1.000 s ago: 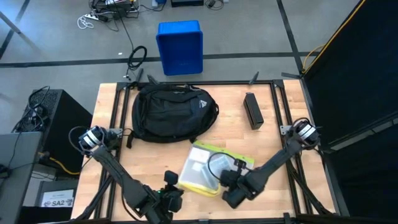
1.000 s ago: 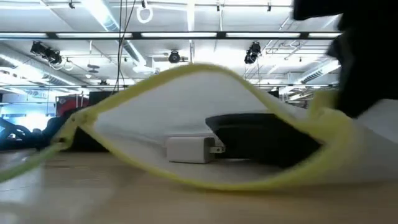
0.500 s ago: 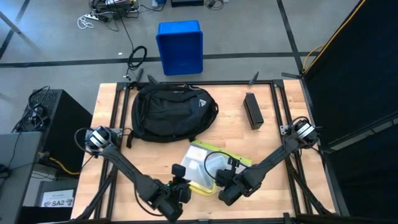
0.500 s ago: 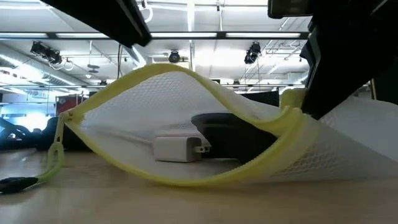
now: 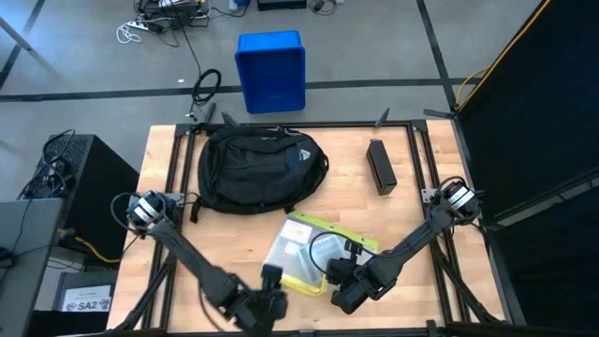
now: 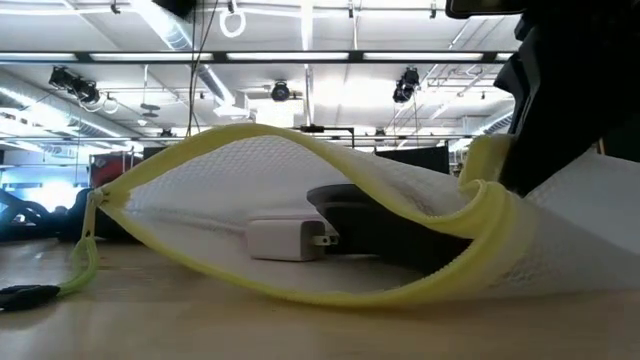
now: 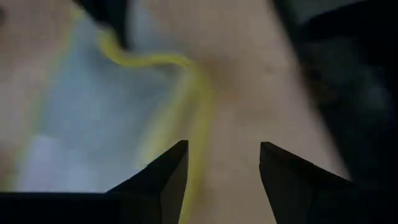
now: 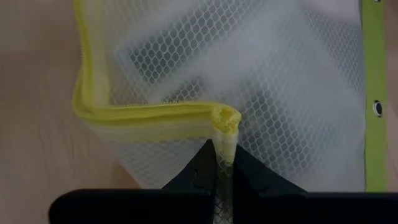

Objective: Unpack backpack
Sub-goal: Remove the gray calculator from the yellow zip bag

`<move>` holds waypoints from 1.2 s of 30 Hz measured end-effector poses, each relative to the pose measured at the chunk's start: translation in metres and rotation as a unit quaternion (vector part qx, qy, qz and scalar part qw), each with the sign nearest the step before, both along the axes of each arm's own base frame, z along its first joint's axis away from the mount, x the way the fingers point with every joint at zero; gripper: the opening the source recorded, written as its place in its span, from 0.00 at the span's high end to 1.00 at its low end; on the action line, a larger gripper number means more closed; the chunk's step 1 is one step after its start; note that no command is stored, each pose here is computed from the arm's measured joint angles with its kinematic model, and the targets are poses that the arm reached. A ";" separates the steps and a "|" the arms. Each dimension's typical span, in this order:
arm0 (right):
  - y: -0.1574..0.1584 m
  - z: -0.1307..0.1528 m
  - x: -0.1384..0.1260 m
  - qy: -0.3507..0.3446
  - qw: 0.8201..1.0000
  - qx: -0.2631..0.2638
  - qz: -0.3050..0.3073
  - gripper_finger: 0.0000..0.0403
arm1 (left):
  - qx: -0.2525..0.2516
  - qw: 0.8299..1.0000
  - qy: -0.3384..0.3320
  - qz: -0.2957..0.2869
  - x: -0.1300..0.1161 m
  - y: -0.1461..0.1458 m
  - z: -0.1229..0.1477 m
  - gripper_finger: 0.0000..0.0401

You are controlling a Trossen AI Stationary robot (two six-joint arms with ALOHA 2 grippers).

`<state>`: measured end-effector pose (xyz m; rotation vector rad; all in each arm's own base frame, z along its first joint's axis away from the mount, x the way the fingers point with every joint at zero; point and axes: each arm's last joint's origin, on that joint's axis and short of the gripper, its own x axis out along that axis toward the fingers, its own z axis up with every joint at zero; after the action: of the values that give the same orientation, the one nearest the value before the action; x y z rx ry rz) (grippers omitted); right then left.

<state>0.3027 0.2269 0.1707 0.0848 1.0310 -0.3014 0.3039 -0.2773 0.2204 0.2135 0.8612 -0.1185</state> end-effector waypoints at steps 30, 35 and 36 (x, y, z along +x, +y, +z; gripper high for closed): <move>-0.001 0.002 0.010 -0.019 0.999 0.025 0.019 1.00 | 0.094 0.968 -0.068 0.221 0.017 0.081 -0.071 0.58; 0.009 0.014 0.005 -0.014 0.994 0.086 0.065 1.00 | 0.123 0.972 -0.060 0.191 0.017 0.080 -0.071 0.58; 0.012 0.019 0.003 -0.019 0.992 0.098 0.078 1.00 | 0.124 0.972 -0.059 0.189 0.017 0.080 -0.071 0.58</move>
<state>0.3062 0.2392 0.1901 0.1860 1.0220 -0.0551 0.3206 -0.1969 0.1495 0.2834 0.7836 0.3573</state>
